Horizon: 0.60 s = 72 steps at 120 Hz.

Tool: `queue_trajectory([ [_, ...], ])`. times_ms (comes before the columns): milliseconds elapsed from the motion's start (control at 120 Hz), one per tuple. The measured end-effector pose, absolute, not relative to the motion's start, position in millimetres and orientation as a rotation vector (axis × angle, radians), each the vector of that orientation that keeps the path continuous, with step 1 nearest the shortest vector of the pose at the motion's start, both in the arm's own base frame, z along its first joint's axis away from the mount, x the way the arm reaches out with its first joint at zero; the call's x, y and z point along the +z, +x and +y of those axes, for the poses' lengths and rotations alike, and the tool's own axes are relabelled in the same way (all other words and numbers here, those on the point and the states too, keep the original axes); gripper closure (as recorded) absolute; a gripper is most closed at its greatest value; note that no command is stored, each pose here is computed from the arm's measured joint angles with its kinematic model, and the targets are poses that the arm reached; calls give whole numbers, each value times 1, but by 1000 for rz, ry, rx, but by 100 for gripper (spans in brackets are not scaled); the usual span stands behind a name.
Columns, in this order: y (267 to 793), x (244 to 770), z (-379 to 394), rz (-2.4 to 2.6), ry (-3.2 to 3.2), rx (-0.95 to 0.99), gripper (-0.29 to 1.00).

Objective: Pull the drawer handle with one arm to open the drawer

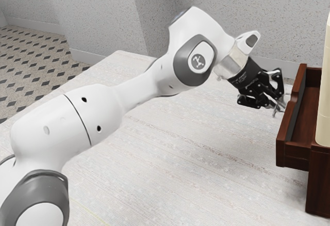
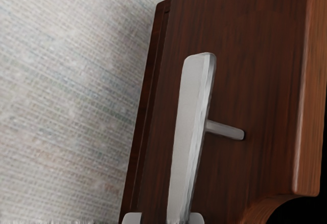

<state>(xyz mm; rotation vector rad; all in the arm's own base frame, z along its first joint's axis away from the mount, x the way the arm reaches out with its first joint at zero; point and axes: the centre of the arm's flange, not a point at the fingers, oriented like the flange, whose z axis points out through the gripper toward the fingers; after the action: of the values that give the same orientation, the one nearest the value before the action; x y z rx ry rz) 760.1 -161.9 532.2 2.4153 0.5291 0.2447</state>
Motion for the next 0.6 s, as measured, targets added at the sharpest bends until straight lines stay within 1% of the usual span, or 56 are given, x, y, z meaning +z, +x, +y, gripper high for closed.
queue_trajectory([
  [275,755,529,-159,543,2429,232,67],
  [600,745,539,-155,554,2439,250,68],
])
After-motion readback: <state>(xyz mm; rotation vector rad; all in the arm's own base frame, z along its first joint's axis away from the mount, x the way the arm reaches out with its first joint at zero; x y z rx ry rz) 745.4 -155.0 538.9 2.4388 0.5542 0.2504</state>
